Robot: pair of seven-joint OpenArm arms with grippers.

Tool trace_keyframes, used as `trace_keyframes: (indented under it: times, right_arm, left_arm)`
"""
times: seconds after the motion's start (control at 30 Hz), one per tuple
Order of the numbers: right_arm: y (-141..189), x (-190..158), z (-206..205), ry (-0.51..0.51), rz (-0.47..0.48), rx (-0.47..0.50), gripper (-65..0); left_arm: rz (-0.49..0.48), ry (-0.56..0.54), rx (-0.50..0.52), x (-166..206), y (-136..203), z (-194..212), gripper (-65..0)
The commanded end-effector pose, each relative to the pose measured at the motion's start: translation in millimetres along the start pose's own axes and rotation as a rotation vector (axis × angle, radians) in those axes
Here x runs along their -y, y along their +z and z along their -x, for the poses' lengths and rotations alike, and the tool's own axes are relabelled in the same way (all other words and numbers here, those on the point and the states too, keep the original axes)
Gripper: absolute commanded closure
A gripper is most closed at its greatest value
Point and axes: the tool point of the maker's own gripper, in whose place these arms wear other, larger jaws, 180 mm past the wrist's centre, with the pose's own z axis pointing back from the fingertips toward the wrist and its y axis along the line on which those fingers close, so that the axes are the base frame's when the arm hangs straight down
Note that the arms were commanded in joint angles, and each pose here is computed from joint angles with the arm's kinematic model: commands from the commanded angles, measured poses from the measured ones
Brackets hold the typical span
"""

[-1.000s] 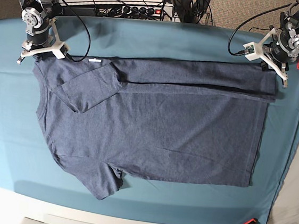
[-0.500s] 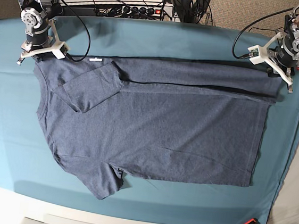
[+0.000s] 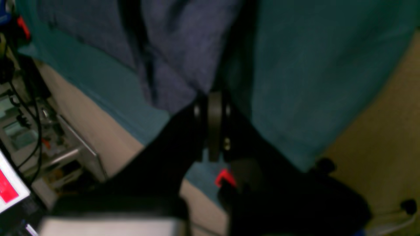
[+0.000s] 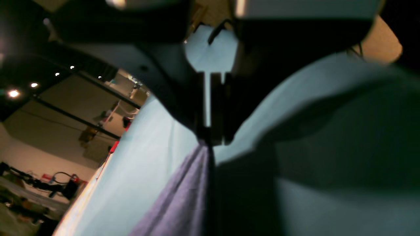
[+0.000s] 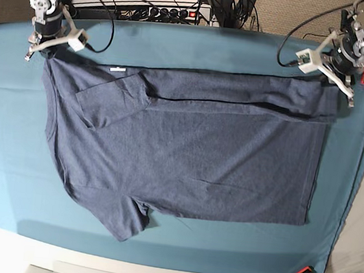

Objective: Fold the T-shirt properly
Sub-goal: 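Pull the shirt toward the robot with both grippers to straighten it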

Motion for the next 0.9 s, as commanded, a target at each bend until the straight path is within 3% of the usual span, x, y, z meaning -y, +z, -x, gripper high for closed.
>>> trace_keyframes:
  times: [0.0, 0.27, 0.87]
  right_arm:
    - [2, 9, 6, 0.024, 0.035, -0.016, 0.0]
    - [18, -20, 20, 0.089, -0.014, -0.047, 0.0]
    - [43, -50, 39, 0.176, -0.046, -0.087, 0.0]
  left_arm:
    - [-0.025, -0.014, 0.004, -8, 4, -1, 0.0]
    - [0.012, -0.028, -0.04, 9, 10, 8, 0.0]
    - [0.084, -0.063, -0.121, 47, 24, 28, 0.0]
